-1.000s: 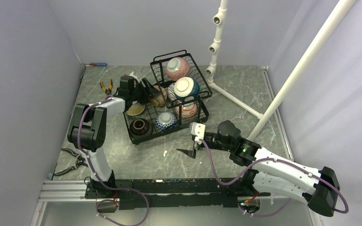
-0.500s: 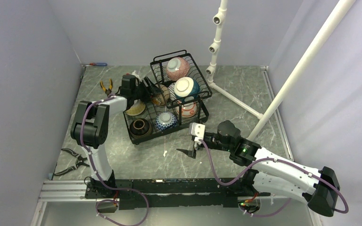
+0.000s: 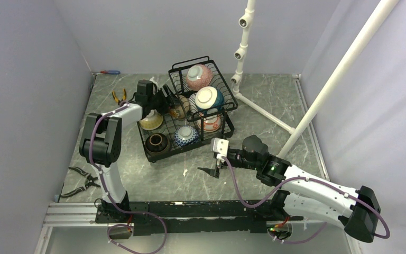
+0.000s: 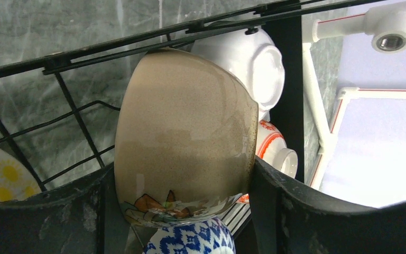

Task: Load the bowls into the dish rack
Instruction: Turn the bowl upside down on the dish rack.

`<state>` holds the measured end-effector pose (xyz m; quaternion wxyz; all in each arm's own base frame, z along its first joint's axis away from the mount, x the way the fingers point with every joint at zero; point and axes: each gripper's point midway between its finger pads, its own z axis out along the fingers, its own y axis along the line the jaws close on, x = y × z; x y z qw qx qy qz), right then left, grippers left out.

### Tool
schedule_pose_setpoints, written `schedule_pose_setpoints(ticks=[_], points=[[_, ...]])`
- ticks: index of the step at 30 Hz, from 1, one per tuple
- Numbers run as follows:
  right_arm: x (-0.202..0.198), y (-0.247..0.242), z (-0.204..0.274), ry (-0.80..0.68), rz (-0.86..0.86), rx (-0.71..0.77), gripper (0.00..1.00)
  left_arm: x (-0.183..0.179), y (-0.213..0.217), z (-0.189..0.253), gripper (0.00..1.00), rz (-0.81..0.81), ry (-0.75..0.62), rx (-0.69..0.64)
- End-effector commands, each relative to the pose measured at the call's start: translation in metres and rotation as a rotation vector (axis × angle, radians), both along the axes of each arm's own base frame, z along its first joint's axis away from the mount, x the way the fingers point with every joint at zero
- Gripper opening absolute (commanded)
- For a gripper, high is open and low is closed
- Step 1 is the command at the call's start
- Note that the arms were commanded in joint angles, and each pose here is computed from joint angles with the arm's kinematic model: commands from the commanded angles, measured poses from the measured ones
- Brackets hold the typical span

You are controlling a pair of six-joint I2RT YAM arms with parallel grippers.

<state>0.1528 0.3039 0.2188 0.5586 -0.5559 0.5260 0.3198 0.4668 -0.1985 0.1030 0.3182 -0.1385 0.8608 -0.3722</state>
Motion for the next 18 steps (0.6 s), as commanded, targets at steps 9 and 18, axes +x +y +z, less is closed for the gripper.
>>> schedule_pose_setpoints(ticks=[9, 18], points=[[0.001, 0.003, 0.016, -0.038, 0.005, 0.037, 1.0, -0.003, 0.012, 0.013, 0.89, -0.006, 0.001, 0.109], [0.001, 0.002, 0.017, -0.039, 0.004, 0.038, 1.0, -0.007, 0.027, 0.03, 0.94, 0.008, -0.026, 0.205]])
